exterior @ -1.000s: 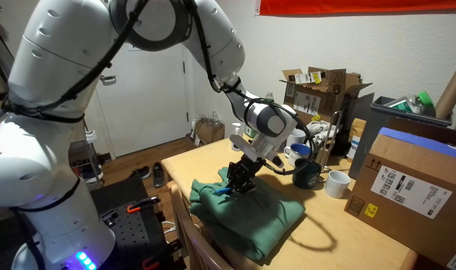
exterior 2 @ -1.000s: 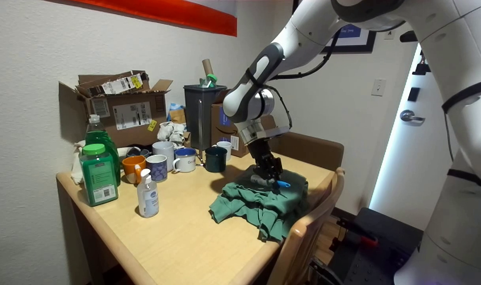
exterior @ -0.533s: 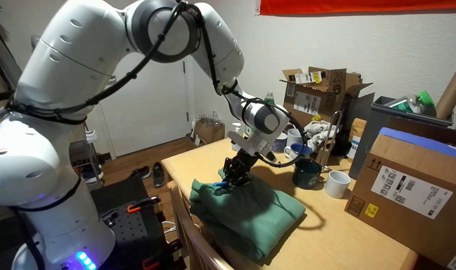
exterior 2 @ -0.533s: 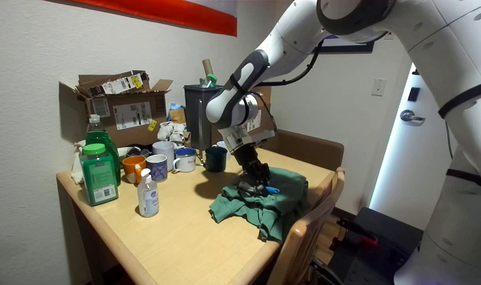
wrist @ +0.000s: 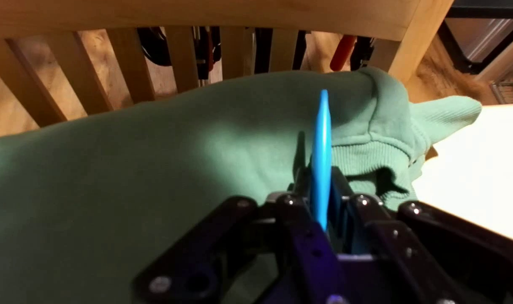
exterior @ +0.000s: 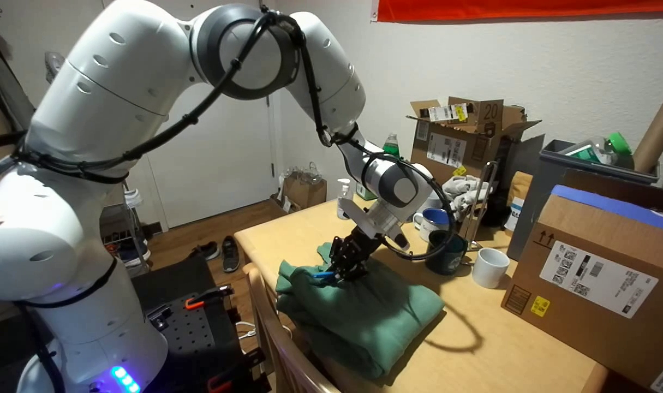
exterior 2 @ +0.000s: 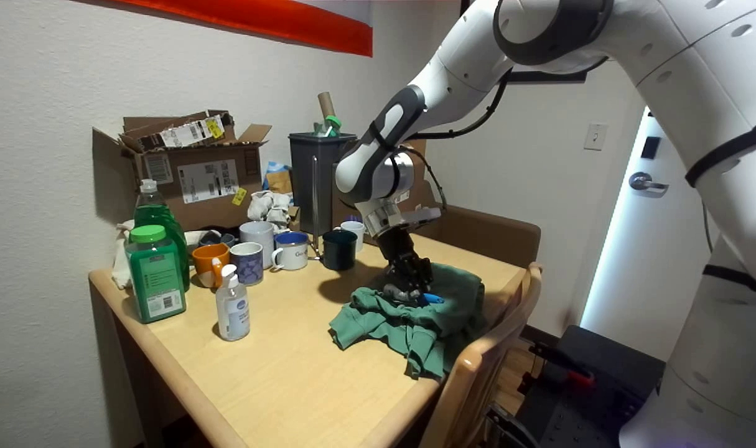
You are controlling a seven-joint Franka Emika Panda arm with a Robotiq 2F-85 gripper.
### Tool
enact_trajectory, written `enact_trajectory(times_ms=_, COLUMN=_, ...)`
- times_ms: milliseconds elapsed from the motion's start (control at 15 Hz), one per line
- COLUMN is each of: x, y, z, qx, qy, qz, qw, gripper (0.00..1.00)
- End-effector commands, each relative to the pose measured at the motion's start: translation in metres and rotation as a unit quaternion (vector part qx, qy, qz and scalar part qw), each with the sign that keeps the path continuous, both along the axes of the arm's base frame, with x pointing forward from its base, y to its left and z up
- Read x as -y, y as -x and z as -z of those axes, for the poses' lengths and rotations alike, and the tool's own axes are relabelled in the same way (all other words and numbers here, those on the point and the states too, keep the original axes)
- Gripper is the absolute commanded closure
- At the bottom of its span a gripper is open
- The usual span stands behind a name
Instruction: Pick the object next to the sweater and rub it against the sweater
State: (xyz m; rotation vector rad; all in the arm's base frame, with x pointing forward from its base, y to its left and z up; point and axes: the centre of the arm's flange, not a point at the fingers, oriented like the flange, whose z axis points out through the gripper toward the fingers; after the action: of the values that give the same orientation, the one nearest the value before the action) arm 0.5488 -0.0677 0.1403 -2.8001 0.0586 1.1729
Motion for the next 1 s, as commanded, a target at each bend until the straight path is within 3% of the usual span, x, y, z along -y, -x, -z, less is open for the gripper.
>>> enact_trajectory(times_ms=0, x=0.024, y=0.026, z=-0.015, qx=0.010, qy=-0.006, qz=0.046, qw=0.9989, gripper=0.97)
enact_trajectory(times_ms=600, x=0.053, y=0.029, z=0.012, qx=-0.010, qy=-0.032, qz=0.079, qw=0.9963, gripper=0.97)
enact_trajectory(times_ms=933, x=0.075, y=0.040, z=0.022, qx=0.015, qy=-0.102, qz=0.069, qw=0.9923, gripper=0.97)
